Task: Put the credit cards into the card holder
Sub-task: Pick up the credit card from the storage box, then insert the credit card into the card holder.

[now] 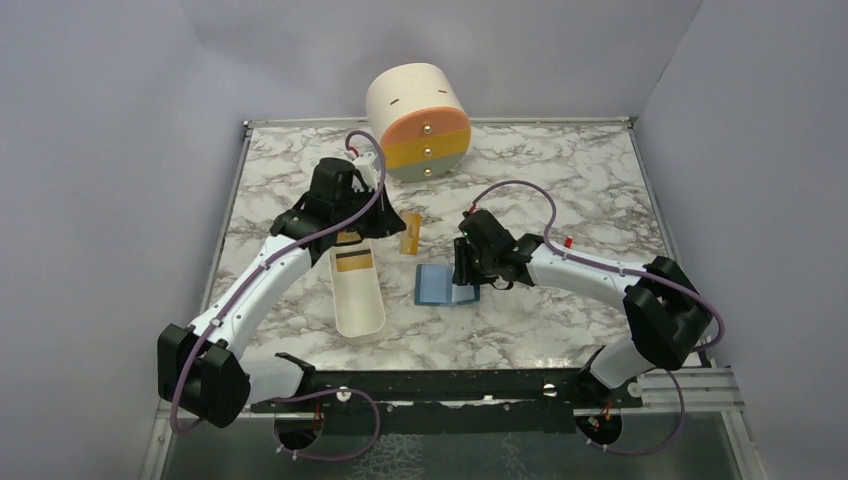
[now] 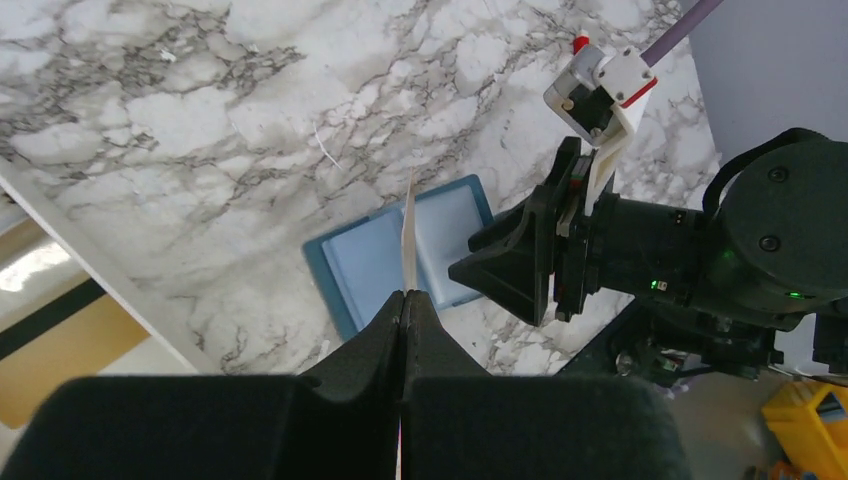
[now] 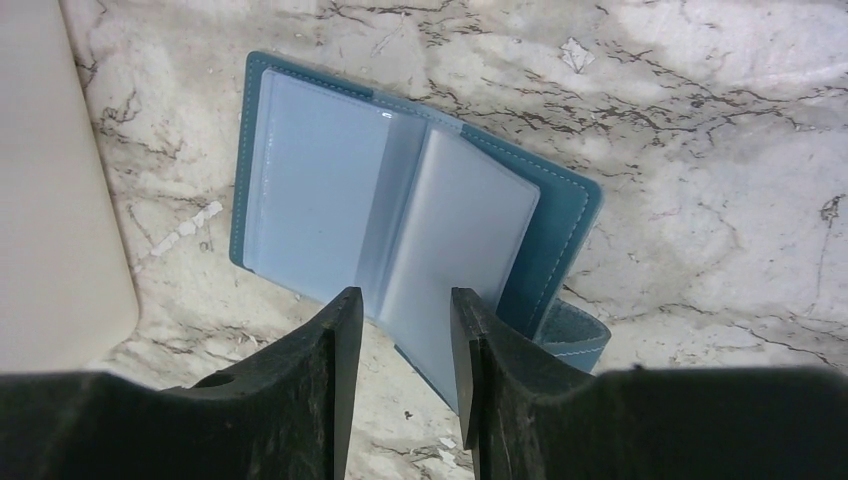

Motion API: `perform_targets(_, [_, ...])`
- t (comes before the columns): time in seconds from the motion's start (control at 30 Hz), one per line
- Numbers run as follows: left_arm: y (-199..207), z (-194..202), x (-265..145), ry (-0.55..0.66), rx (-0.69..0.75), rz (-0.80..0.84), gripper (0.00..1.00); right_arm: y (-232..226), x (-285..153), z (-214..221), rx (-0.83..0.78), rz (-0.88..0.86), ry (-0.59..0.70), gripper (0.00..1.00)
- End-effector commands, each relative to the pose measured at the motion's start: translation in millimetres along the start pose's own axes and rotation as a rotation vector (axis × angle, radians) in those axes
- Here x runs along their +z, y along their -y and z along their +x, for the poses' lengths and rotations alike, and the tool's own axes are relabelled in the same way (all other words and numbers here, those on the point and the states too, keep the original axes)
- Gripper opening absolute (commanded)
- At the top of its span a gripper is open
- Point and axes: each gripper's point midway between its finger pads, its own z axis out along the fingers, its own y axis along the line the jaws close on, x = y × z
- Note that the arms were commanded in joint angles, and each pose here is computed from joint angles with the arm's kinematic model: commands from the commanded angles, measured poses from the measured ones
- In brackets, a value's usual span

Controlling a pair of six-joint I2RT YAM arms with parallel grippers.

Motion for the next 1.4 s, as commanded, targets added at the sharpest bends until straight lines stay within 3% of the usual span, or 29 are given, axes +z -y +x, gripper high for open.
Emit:
perform_targets(0.0, [13.4, 18.4, 10.4, -0.050, -0.100, 0.090, 0.00, 9.2, -7.6, -10.6, -0.010, 0.052, 0.050, 0.37])
perform_targets(0.63, [26.2, 97.2, 87.9, -0.220, -0.177, 0.131, 0.00, 26.4, 6.8, 12.4, 0.013, 0.077, 0.016, 0.31])
perform_targets(1.37, [-26.0, 154.9, 120.2, -0.324, -0.189, -0.022, 0.00, 37.9, 10.8, 32.3, 0.016, 0.074, 0.006, 0.27])
